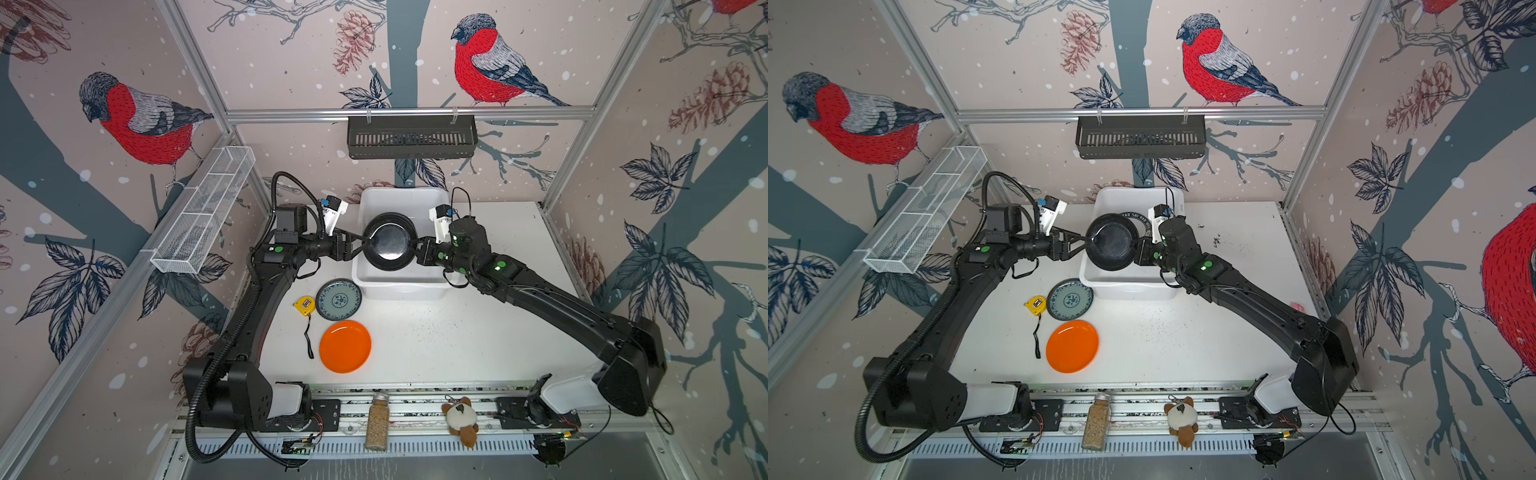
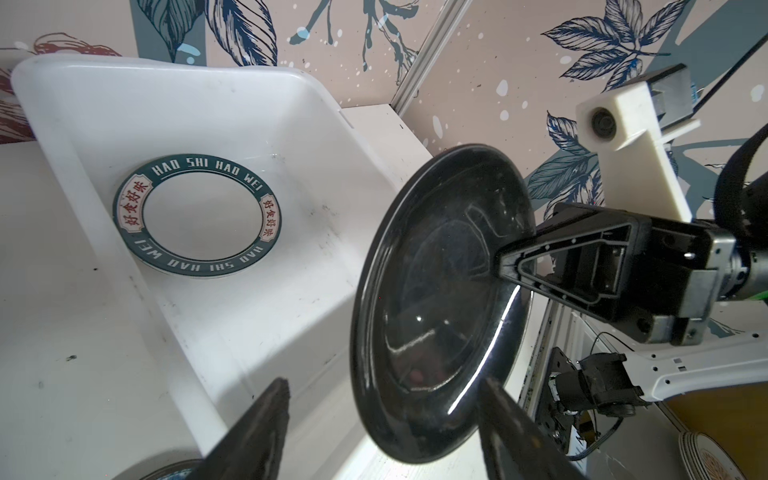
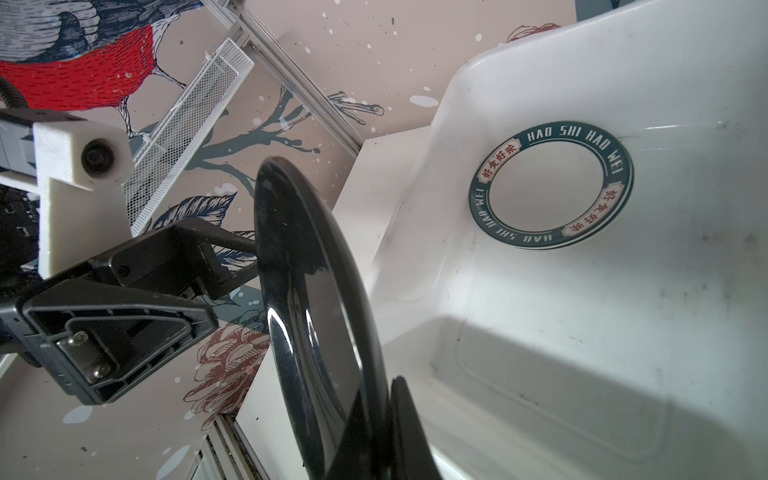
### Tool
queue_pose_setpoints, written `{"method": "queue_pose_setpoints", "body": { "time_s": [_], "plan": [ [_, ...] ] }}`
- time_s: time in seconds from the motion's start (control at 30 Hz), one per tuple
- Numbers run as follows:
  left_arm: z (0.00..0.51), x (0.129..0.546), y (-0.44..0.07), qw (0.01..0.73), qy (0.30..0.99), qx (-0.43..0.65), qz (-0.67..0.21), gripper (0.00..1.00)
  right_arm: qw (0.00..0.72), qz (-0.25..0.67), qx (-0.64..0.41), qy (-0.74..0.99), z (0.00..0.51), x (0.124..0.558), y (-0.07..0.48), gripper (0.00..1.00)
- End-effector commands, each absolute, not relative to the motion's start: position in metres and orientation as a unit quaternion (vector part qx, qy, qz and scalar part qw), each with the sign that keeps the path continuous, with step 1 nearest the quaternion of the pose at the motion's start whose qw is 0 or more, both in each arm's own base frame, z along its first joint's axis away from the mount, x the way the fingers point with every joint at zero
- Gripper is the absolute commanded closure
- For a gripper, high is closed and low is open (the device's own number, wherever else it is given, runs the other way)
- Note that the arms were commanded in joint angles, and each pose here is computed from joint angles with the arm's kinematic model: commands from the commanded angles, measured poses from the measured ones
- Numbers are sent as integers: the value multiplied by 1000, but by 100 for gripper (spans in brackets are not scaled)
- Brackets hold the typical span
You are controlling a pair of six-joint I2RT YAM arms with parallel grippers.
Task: Place the plates into the plastic bin on the countertop
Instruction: 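Grip the black plate rim with the right gripper and open the left gripper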
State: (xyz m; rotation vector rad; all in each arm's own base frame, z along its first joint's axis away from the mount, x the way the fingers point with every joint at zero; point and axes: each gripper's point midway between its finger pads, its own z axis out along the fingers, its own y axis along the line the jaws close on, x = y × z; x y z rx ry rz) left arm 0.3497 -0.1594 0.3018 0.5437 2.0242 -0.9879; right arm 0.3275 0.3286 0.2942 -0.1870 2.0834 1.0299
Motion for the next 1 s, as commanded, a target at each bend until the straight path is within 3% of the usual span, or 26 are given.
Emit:
{"method": "queue_pose_setpoints", "body": {
  "time_s": [0.0,0.33,0.63,0.97],
  "plan": [
    [310,361,-148,433,806,202,-349,24,407,419,-70,809,309,336,319,98],
    [324,360,-127,440,814,196,-324,24,372,355,-60,855,283,389,280,98],
    [329,346,-126,444,811,212,-318,23,289,324,-79,897,223,420,307,98],
    [323,338,-127,439,811,221,-317,23,184,302,-96,931,161,422,335,98]
  ]
}}
